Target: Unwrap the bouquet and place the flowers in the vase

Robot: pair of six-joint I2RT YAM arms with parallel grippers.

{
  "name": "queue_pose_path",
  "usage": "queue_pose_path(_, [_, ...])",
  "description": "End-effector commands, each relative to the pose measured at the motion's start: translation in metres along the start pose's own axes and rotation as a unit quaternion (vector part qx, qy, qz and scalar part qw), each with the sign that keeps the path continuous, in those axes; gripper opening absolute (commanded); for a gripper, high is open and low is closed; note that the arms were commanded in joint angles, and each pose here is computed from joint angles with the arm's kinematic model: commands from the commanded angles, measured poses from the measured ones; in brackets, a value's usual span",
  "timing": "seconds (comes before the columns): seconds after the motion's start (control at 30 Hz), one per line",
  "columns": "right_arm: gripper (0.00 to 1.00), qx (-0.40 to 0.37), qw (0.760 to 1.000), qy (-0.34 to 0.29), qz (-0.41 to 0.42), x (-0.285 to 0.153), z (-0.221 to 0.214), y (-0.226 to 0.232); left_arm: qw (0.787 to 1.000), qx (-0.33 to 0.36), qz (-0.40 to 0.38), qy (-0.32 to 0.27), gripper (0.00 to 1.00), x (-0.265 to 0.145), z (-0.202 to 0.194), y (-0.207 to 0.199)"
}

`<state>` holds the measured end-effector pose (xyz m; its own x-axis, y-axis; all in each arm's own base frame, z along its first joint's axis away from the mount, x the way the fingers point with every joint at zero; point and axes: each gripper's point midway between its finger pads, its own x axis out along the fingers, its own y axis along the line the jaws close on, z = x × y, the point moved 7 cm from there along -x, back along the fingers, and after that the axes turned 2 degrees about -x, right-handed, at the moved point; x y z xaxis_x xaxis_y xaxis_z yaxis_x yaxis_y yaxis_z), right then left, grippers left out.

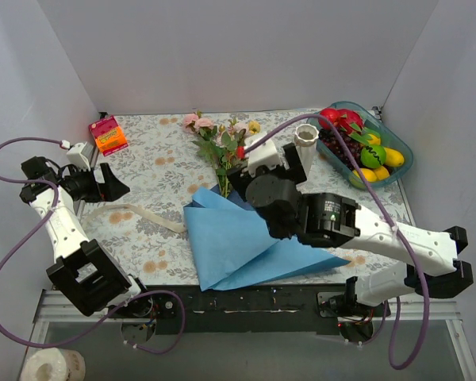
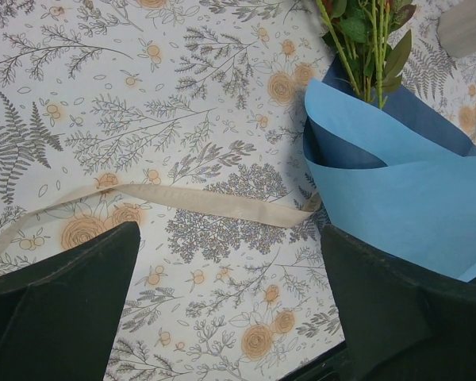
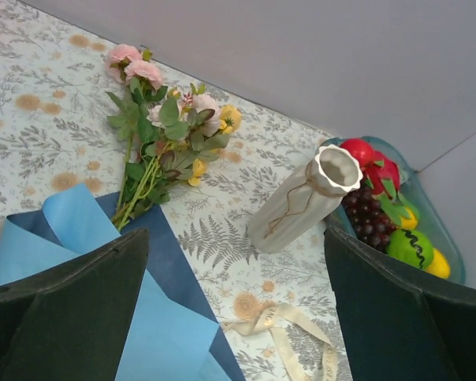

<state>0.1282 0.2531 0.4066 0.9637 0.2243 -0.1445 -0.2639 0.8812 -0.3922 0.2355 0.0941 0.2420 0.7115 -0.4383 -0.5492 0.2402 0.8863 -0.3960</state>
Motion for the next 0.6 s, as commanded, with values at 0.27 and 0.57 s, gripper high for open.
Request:
queue_pose_path(0.27, [0.98, 0.183, 0.963, 0.170, 0.106, 0.047, -0.126, 0.013, 0.999, 0.034, 0.007, -0.024, 0.98, -0.012, 0.012, -0.009])
queue_pose_path(0.57, [0.98, 0.262, 0.930, 0.232, 0.109, 0.029, -0.213, 0.007, 0.999, 0.036, 0.004, -0.022, 0.98, -0.011, 0.009, -0.011])
